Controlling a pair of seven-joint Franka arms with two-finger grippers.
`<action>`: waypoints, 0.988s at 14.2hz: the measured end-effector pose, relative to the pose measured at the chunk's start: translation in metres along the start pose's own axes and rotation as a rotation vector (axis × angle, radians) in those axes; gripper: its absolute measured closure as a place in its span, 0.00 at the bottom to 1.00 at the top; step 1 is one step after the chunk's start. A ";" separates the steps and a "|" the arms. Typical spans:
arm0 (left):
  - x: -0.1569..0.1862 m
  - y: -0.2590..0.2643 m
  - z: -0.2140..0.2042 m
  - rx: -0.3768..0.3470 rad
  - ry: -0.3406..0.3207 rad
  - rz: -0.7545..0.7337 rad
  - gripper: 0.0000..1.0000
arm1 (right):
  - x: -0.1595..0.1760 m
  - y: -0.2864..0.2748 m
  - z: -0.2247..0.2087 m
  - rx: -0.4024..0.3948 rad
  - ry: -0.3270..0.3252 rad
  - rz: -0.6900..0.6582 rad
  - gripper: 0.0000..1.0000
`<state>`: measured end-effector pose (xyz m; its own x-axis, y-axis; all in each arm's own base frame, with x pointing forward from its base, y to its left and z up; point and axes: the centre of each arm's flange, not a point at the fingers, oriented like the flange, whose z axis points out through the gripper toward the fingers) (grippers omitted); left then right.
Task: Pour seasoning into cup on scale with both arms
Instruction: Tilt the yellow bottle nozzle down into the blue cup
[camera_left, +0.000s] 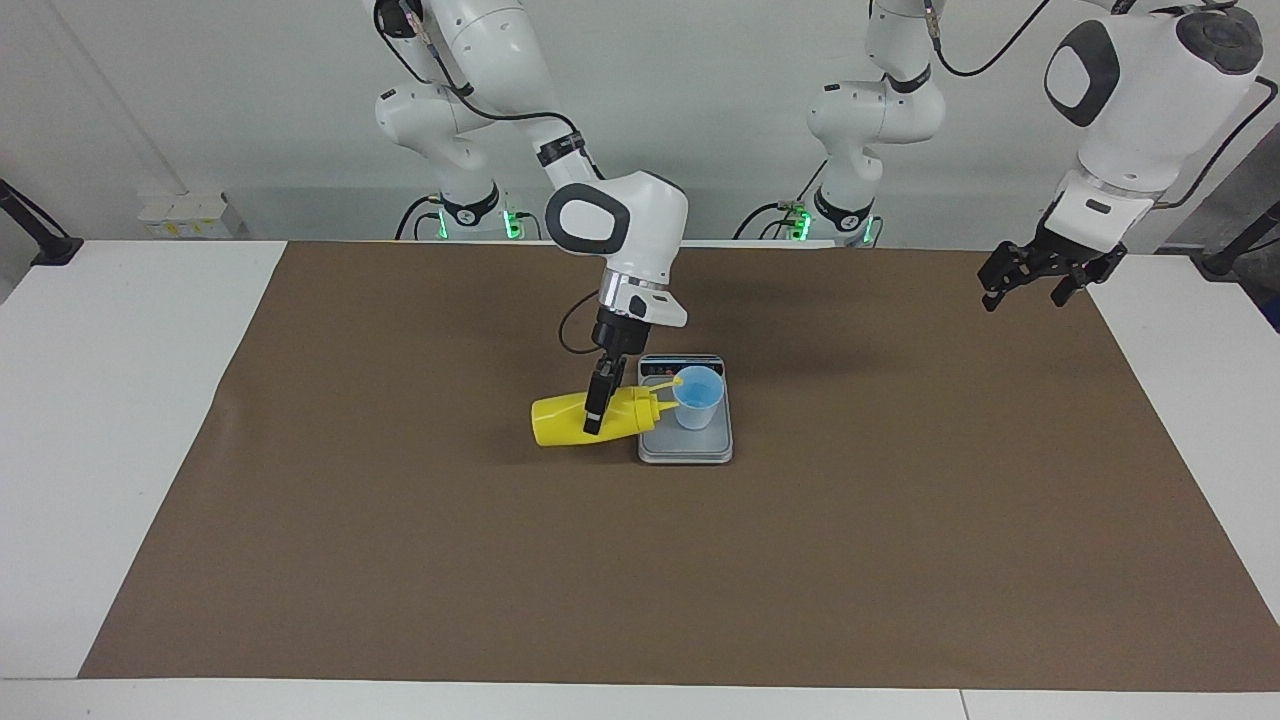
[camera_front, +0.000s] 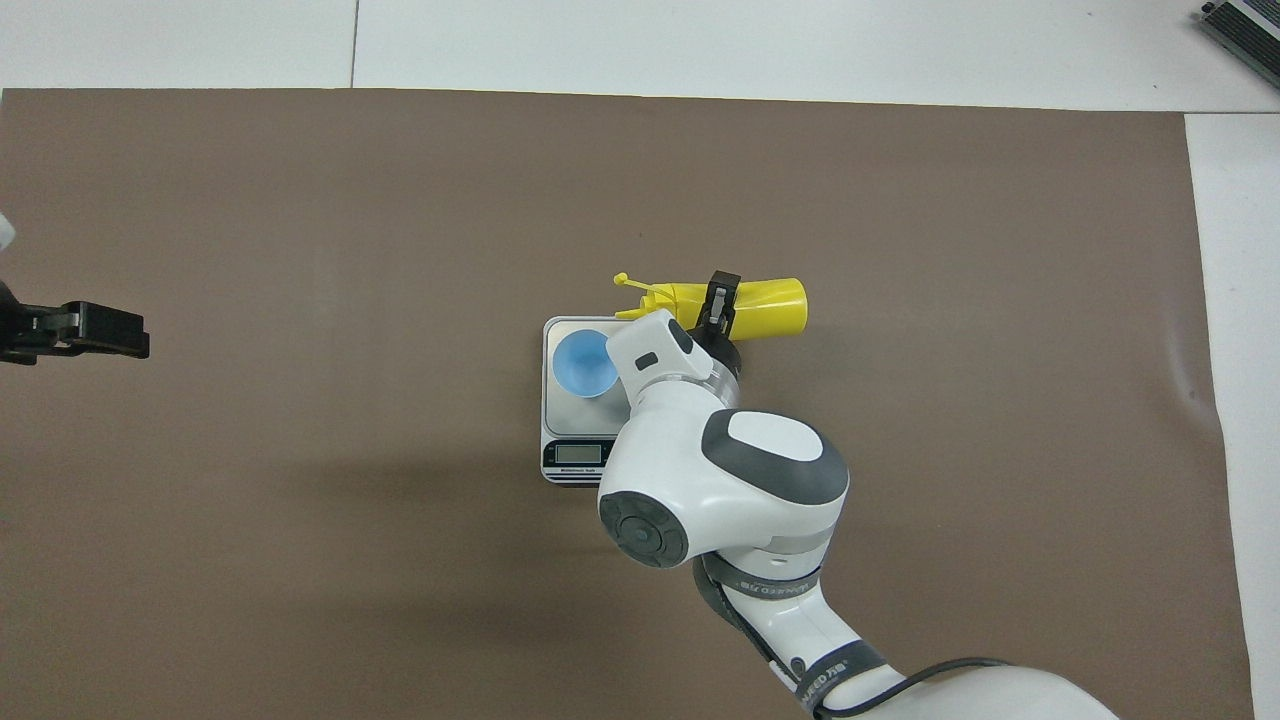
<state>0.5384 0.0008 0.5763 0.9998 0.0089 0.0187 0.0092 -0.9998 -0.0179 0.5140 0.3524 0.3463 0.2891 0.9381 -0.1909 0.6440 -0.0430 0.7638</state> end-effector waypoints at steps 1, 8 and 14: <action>0.000 0.000 0.000 0.000 0.000 0.000 0.00 | 0.001 -0.002 -0.001 -0.020 -0.009 -0.011 0.57; 0.000 0.000 0.000 0.000 0.000 0.000 0.00 | 0.006 -0.010 -0.009 -0.094 -0.041 -0.049 0.57; 0.000 0.000 0.000 0.000 0.000 0.000 0.00 | 0.014 -0.035 -0.023 -0.203 -0.074 -0.037 0.57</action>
<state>0.5384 0.0008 0.5763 0.9998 0.0090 0.0187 0.0093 -0.9998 -0.0179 0.4789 0.3754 0.3312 0.3242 0.9095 -0.2602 0.5012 0.0681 0.8626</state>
